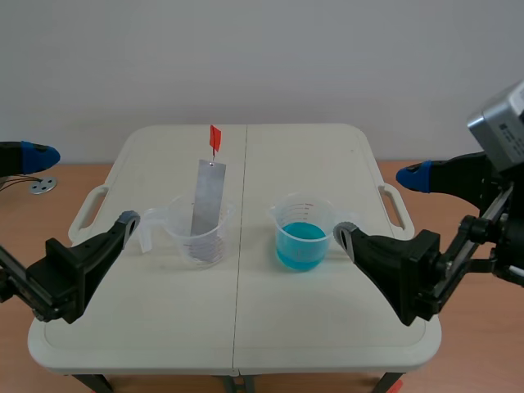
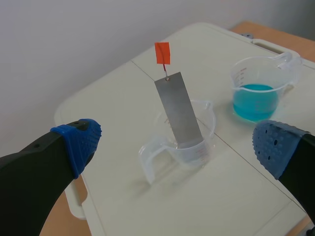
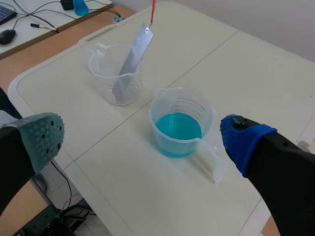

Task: Hold the metal plate by the orange handle, dip it into the blue solution, take it out and point at it, then put the plate back in the beaker on the left.
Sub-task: 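Return to the home posture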

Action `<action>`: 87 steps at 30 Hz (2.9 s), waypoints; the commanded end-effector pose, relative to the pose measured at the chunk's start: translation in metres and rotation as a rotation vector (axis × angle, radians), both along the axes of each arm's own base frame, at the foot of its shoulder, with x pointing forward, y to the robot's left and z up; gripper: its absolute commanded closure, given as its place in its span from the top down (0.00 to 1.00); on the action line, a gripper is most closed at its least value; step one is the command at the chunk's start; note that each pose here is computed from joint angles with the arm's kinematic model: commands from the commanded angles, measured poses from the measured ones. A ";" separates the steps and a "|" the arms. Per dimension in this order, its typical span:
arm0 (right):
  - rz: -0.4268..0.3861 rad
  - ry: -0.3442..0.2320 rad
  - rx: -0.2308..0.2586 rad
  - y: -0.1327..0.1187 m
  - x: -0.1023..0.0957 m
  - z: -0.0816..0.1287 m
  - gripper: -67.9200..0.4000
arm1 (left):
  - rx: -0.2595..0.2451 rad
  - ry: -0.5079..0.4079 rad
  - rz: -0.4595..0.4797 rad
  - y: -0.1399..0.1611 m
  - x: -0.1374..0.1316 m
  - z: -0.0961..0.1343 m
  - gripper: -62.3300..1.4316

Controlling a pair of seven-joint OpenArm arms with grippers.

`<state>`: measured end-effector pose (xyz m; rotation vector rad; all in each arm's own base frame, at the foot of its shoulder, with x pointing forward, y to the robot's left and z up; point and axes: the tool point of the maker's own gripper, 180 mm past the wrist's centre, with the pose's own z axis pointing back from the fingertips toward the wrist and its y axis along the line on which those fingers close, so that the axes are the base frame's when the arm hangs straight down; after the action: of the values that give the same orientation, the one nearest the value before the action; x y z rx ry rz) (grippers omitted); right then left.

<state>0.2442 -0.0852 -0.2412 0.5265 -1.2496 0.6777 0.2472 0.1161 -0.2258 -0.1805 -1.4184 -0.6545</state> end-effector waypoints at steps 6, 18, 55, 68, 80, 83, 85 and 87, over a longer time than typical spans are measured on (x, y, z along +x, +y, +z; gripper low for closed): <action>0.007 -0.026 0.018 0.001 0.001 0.009 0.98 | -0.022 -0.070 -0.004 -0.002 0.009 0.019 1.00; 0.008 -0.015 -0.014 0.000 0.000 0.003 0.98 | -0.025 -0.074 -0.007 -0.003 0.009 0.020 1.00; 0.009 0.000 -0.030 0.000 0.000 -0.001 0.98 | -0.023 -0.070 -0.005 -0.003 0.009 0.019 1.00; 0.007 0.000 -0.025 0.000 0.000 0.000 0.98 | -0.021 -0.067 -0.003 -0.002 0.009 0.018 1.00; 0.007 -0.005 -0.020 0.000 0.000 0.001 0.98 | -0.021 -0.066 -0.003 -0.002 0.009 0.018 1.00; 0.007 -0.005 -0.020 0.000 0.000 0.001 0.98 | -0.021 -0.067 -0.003 -0.002 0.009 0.018 1.00; 0.007 -0.005 -0.020 0.000 0.000 0.001 0.98 | -0.021 -0.067 -0.003 -0.002 0.009 0.018 1.00; 0.007 -0.005 -0.020 0.000 0.000 0.001 0.98 | -0.021 -0.067 -0.003 -0.002 0.009 0.018 1.00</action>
<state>0.2432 -0.0870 -0.2490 0.4961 -1.2143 0.6992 0.2552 0.1151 -0.2149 -0.1755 -1.4629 -0.6631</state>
